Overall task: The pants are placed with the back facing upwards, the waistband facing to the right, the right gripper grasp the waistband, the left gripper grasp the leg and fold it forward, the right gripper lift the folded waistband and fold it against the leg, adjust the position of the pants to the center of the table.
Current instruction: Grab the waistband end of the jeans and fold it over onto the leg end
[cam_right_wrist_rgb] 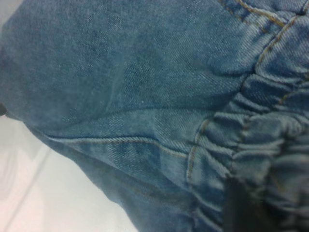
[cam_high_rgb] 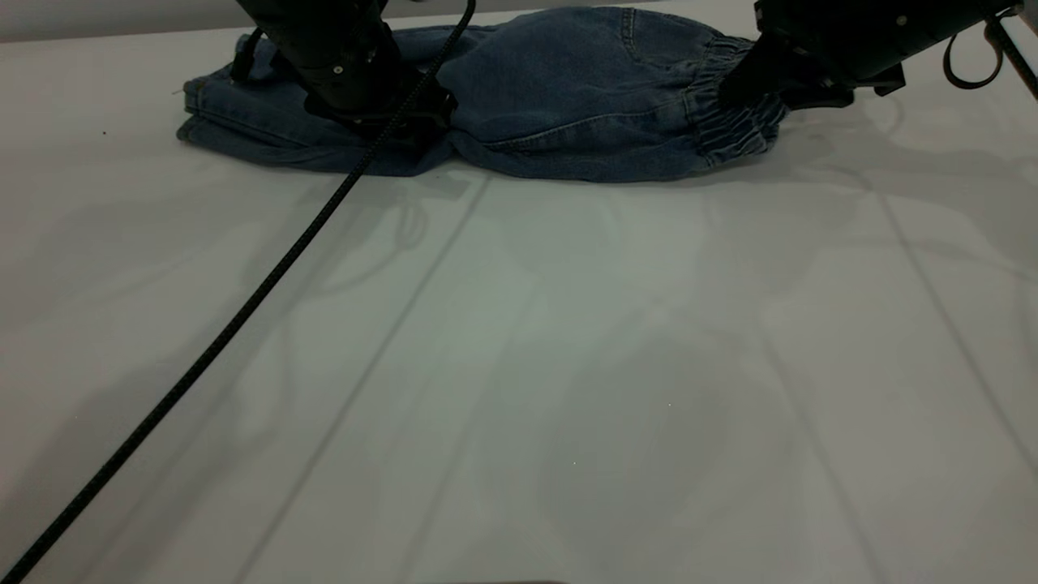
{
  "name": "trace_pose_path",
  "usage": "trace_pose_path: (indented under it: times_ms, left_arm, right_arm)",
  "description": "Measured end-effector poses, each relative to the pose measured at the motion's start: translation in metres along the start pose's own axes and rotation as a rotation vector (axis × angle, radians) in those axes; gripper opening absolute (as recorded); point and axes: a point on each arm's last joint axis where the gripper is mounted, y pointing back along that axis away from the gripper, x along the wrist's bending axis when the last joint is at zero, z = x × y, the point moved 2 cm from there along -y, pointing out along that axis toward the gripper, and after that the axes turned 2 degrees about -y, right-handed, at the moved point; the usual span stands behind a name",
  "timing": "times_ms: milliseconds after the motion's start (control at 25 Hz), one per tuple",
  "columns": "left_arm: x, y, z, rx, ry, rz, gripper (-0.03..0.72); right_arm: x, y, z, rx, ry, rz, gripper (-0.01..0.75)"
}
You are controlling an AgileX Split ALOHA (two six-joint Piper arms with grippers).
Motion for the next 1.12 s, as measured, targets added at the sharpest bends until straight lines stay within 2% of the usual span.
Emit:
trace_pose_path:
  times_ms: [40, 120, 320, 640, 840, 1120]
  left_arm:
    - [0.000, 0.000, 0.000, 0.001, 0.000, 0.000, 0.443]
    - [0.000, 0.000, 0.001, 0.004, 0.000, -0.001, 0.443]
    - [0.001, 0.013, 0.017, 0.121, -0.003, -0.029, 0.443]
    - [0.017, 0.053, 0.073, 0.124, -0.001, -0.027, 0.443]
    - [0.040, 0.048, 0.065, 0.147, 0.036, -0.005, 0.443]
    - [0.040, -0.005, 0.036, 0.164, 0.042, -0.003, 0.443]
  right_arm:
    - [0.000, 0.000, -0.001, 0.004, -0.002, 0.007, 0.078]
    - [0.001, 0.000, -0.001, 0.006, -0.004, 0.011, 0.054]
    - [-0.006, 0.016, 0.004, 0.020, -0.012, -0.007, 0.052]
    - [-0.012, 0.095, 0.038, -0.047, 0.007, -0.110, 0.052]
    - [0.007, 0.118, 0.046, -0.055, 0.044, -0.081, 0.052]
    - [0.042, 0.112, 0.044, -0.015, 0.094, 0.000, 0.052]
